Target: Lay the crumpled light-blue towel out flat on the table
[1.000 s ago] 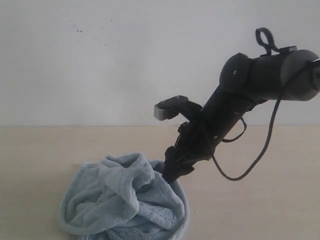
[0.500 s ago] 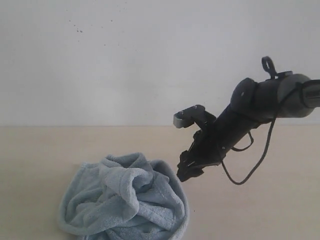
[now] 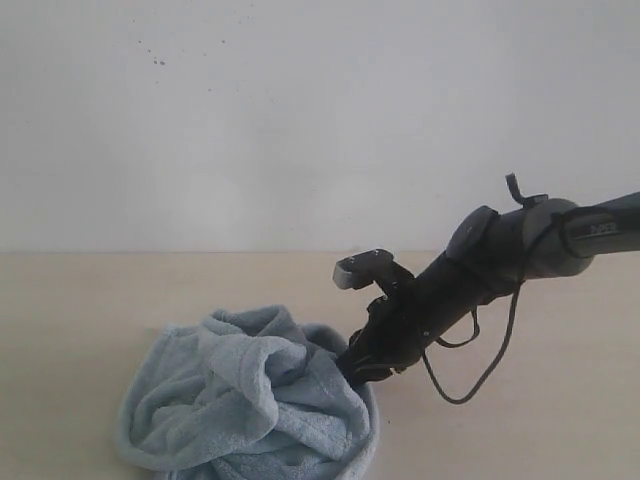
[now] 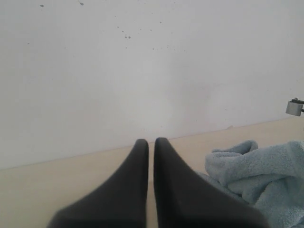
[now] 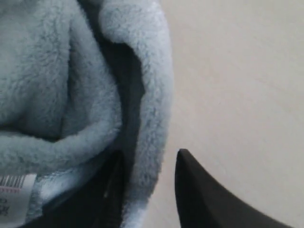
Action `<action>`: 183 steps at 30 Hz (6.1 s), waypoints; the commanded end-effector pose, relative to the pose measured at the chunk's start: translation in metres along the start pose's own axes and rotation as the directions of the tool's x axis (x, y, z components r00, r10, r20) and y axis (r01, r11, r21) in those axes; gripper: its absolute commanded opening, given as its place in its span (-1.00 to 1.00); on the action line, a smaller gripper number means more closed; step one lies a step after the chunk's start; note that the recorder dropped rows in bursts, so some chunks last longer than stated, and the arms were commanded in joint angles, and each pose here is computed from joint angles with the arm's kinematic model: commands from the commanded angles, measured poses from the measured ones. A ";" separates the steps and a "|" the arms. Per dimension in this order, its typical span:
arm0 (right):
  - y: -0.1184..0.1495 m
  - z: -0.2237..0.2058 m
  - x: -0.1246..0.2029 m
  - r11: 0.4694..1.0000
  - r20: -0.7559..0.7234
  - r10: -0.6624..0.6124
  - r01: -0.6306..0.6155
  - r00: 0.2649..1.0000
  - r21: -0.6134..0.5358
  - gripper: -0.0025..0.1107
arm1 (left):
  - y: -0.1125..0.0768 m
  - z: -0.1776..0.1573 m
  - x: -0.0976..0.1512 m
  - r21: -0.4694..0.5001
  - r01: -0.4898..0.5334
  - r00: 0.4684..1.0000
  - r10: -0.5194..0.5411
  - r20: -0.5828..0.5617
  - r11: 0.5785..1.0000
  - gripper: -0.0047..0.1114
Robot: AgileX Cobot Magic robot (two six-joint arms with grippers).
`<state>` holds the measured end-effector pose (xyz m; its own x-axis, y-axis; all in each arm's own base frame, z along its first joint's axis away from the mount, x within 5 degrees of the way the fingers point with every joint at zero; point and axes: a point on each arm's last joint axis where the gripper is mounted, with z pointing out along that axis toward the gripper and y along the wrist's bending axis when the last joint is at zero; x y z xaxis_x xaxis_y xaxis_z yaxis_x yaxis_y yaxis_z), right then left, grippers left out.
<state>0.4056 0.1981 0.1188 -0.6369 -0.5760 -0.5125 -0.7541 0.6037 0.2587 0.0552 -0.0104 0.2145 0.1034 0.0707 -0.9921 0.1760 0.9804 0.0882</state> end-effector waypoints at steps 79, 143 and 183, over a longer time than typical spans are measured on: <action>0.063 -0.196 0.018 0.834 0.007 -0.199 0.165 0.980 0.526 -0.96 | 0.000 0.000 0.002 -0.003 0.003 1.000 -0.003 -0.008 1.000 -0.85; 0.147 -0.090 0.187 0.936 -0.255 0.189 -0.096 0.948 0.338 -0.96 | 0.000 0.000 0.002 -0.003 0.003 1.000 -0.003 -0.008 1.000 -0.85; 0.151 -0.089 0.191 0.939 -0.307 0.179 -0.069 0.935 0.337 -0.68 | 0.000 0.000 0.002 -0.003 0.003 1.000 -0.003 -0.008 1.000 -0.85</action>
<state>0.1588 0.1320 0.1248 -0.7709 -0.6130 -0.1730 -0.6220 0.7830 -0.0029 0.0552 -0.0104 0.2145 0.1034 0.0707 -0.9921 0.1760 0.9804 0.0882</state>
